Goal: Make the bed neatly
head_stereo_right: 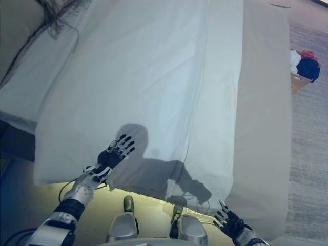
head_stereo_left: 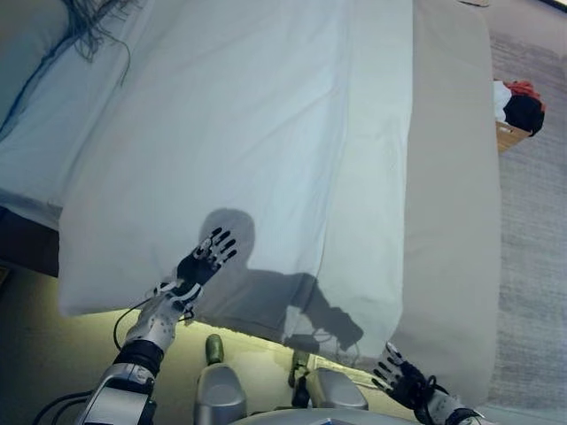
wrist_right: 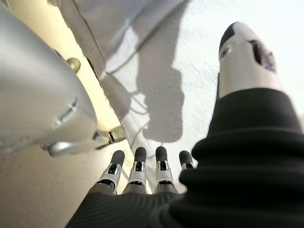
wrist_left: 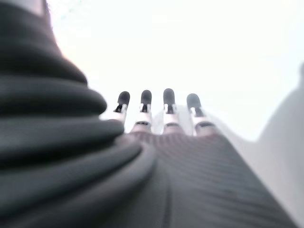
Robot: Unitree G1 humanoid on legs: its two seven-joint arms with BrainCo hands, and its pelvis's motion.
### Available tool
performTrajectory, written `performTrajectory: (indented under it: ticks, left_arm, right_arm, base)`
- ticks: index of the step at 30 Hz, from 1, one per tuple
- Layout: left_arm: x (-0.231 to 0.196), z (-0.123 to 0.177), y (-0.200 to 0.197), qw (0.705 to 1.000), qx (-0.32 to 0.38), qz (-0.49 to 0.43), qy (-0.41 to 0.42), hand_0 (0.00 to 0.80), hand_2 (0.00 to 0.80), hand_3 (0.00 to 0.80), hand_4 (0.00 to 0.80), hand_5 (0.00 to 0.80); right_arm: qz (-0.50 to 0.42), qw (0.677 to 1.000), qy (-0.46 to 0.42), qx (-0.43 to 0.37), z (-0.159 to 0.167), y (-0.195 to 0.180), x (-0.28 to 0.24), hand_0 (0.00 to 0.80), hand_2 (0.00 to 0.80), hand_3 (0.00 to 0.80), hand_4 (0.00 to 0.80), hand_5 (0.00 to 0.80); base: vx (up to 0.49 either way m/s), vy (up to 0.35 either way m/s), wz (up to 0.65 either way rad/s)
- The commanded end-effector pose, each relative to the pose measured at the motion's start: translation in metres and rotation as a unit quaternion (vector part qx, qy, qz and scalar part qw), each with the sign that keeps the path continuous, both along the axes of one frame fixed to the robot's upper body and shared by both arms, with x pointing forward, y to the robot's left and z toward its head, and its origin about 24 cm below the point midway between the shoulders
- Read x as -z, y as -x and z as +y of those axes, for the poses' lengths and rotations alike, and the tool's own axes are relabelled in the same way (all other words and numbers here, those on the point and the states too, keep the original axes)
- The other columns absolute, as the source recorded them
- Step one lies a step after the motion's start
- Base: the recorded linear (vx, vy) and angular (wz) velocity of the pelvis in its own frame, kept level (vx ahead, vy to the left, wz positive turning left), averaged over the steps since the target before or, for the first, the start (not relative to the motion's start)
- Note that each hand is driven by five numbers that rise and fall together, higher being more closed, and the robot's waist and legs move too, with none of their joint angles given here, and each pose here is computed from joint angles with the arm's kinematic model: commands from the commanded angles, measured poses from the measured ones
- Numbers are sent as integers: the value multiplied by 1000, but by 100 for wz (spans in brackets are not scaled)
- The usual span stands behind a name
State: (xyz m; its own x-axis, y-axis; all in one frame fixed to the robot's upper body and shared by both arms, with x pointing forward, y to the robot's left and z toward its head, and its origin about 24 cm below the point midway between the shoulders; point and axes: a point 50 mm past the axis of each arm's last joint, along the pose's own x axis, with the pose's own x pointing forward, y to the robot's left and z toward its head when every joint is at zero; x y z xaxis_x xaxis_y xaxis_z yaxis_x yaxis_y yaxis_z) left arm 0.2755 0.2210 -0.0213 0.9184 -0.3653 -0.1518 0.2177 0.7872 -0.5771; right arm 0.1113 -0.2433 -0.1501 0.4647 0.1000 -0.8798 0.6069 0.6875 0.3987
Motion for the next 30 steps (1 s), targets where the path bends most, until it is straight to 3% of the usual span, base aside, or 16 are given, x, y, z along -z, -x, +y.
performTrajectory:
  ticks: [1, 7, 12, 17, 30]
  left_arm:
    - [-6, -19, -7, 999, 48, -18, -10, 0, 0, 0, 0, 0]
    - [26, -26, 20, 992, 91, 40, -75, 0, 0, 0, 0, 0]
    - [52, -34, 44, 975, 143, 88, -145, 0, 0, 0, 0, 0]
    - [71, -41, 63, 959, 184, 136, -170, 0, 0, 0, 0, 0]
    - [103, -39, 98, 942, 152, 235, -184, 0, 0, 0, 0, 0]
  right_arm:
    - [-11, 1000, 7, -11, -2, -1, -1, 0, 0, 0, 0, 0]
    - [-1, 1000, 11, -12, 0, 4, 0, 0, 0, 0, 0, 0]
    - [-5, 998, 14, -65, 5, 3, 2, 0, 0, 0, 0, 0]
    - [-14, 998, 10, -63, 11, -1, 2, 0, 0, 0, 0, 0]
    - [48, 998, -4, -39, 20, 22, 12, 0, 0, 0, 0, 0]
  base:
    - [85, 15, 1]
    - [83, 12, 0]
    - [47, -27, -1]
    - [23, -56, -2]
    - [23, -32, -3]
